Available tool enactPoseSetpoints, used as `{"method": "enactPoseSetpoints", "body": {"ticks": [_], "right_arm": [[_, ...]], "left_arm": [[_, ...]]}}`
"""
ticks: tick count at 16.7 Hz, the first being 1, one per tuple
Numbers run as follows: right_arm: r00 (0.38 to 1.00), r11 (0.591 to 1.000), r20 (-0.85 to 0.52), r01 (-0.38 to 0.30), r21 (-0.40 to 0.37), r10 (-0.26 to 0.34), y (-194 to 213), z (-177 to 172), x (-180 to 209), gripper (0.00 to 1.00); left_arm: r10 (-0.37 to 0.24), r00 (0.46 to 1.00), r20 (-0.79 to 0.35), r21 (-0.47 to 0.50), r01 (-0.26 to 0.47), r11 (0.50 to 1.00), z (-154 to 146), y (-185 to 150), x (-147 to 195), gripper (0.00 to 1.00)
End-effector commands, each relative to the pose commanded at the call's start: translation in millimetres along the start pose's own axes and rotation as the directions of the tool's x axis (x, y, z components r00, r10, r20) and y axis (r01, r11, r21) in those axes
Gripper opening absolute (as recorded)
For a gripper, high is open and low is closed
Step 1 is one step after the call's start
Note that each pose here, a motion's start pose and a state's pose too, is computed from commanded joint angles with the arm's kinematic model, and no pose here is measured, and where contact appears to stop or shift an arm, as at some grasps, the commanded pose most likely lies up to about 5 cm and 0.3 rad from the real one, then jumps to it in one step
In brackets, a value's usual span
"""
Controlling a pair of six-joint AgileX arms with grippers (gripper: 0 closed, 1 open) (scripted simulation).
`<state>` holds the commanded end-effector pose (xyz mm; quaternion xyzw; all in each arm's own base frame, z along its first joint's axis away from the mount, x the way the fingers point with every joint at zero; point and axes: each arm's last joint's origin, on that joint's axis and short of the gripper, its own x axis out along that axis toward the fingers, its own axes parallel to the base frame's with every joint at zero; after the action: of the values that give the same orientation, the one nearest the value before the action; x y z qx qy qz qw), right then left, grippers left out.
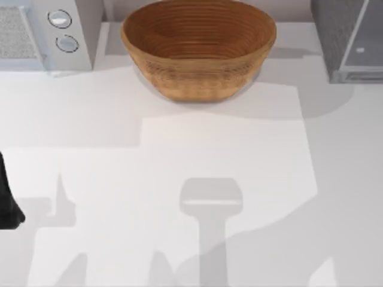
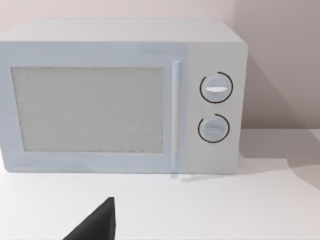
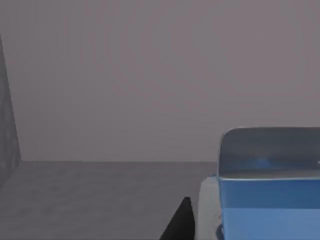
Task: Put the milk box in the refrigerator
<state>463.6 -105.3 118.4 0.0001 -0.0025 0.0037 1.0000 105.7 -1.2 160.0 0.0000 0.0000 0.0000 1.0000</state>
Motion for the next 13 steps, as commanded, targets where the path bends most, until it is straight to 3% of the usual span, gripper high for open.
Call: {"method": "enactPoseSetpoints", "body": {"ticks": [13], "right_arm": [[1.0,1.0,-0.011,0.002,0.004,-0.002,1,9,56,0.0]], "left_arm": [[0.0,1.0,0.0,0.0,0.0,1.0,0,0,0,1.0]]}}
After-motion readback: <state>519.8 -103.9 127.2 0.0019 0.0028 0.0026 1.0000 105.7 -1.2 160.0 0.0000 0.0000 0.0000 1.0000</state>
